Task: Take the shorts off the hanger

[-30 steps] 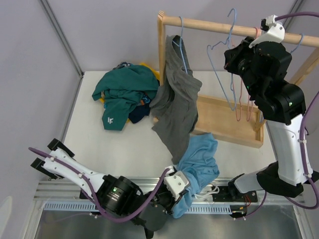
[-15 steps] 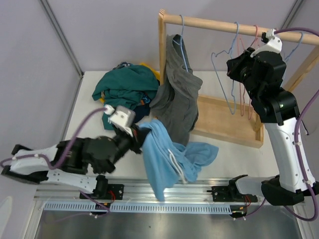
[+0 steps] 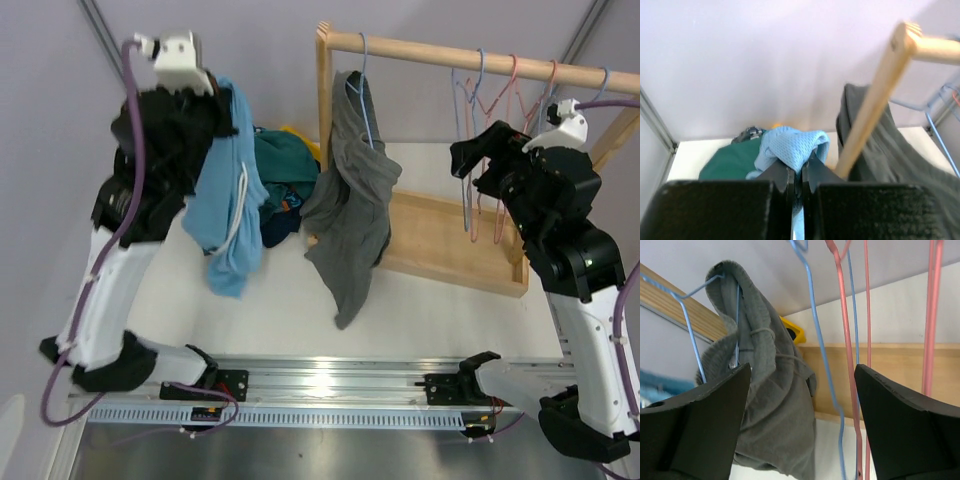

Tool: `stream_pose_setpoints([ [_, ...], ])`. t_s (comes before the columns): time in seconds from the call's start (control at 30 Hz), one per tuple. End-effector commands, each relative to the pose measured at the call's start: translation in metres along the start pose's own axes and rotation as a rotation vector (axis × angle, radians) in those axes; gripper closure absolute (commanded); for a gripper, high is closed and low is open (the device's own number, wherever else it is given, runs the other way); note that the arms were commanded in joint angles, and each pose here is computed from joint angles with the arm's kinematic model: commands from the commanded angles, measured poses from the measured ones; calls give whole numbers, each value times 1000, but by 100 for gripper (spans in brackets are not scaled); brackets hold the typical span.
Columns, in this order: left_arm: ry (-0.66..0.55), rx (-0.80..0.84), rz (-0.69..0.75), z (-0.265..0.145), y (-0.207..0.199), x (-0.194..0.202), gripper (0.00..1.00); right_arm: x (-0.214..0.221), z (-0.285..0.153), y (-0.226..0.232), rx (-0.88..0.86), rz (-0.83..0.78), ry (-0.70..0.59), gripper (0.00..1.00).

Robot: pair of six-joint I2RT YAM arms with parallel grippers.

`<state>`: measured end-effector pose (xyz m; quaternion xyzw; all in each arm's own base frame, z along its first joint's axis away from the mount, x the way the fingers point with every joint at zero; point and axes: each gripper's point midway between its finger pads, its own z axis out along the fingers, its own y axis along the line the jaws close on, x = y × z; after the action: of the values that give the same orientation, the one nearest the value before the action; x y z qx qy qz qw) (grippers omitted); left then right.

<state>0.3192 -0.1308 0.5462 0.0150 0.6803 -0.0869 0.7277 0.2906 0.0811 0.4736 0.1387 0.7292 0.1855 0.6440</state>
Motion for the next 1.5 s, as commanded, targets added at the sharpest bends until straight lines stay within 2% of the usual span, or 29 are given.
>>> stream_pose_setpoints([
  [0.0,-118,60,5,50,10,-51,100,10,-12,-12,13,4,4,9],
  [0.03,-152,73,-12,56,15,-68,100,9,-21,-14,6,12,-8,8],
  [0.07,-135,90,-13,77,21,-61,100,12,-24,-15,4,14,-6,8],
  [0.1,-76,85,-15,117,21,-32,100,16,-27,-17,3,13,2,6],
  [0.13,-148,87,-24,120,25,-55,100,23,-28,-22,13,11,17,5],
  [0.2,-147,79,-59,148,38,-42,100,27,-37,-23,-2,17,23,3],
  [0.33,-4,27,-109,216,59,52,100,29,-57,-28,-15,25,24,1],
  [0.43,76,30,-143,240,58,108,100,10,-78,-22,-57,26,-31,1],
  [0.47,168,18,-150,246,59,159,100,-2,-88,-11,-113,34,-54,1],
  [0.5,148,20,-166,250,59,162,100,-9,-93,-1,-164,40,-60,1],
  [0.53,223,6,-171,249,62,203,92,-25,-102,17,-246,57,-98,1],
  [0.57,231,4,-177,250,63,209,81,-25,-111,40,-371,59,-68,1],
  [0.6,280,49,-178,247,54,223,64,-27,-111,55,-436,79,-49,1],
  [0.63,314,74,-177,249,49,234,19,-30,-117,76,-546,80,-32,1],
  [0.67,328,79,-162,247,46,233,1,-37,-122,88,-598,86,-33,1],
  [0.73,352,45,-125,236,43,233,1,-36,-104,104,-643,92,7,1],
  [0.77,293,62,-110,223,37,201,1,-37,-97,109,-651,92,12,2],
  [0.83,274,34,-93,204,37,189,1,-41,-77,120,-662,90,15,2],
  [0.87,219,48,-98,182,31,154,1,-41,-71,125,-673,84,15,2],
  [0.9,252,48,-95,168,30,160,1,-40,-57,135,-683,82,27,2],
  [1.0,224,68,-94,112,20,130,1,-38,-37,156,-700,46,35,2],
  [1.07,287,107,-79,79,9,168,1,-18,0,166,-666,9,80,3],
  [1.1,192,133,-91,51,7,136,1,-10,7,172,-670,2,101,3],
  [1.13,257,155,-77,36,1,173,1,-2,25,179,-659,-6,121,4],
  [1.17,214,172,-90,14,2,158,1,4,32,182,-654,-20,131,4],
  [1.2,253,176,-90,11,-1,173,1,9,40,184,-647,-30,140,4],
  [1.23,223,198,-97,-7,-2,161,1,15,45,188,-636,-38,146,4],
  [1.3,281,196,-93,-28,1,181,1,26,61,191,-613,-65,155,5],
  [1.47,251,236,-136,-87,12,192,1,46,81,186,-557,-93,169,6],
])
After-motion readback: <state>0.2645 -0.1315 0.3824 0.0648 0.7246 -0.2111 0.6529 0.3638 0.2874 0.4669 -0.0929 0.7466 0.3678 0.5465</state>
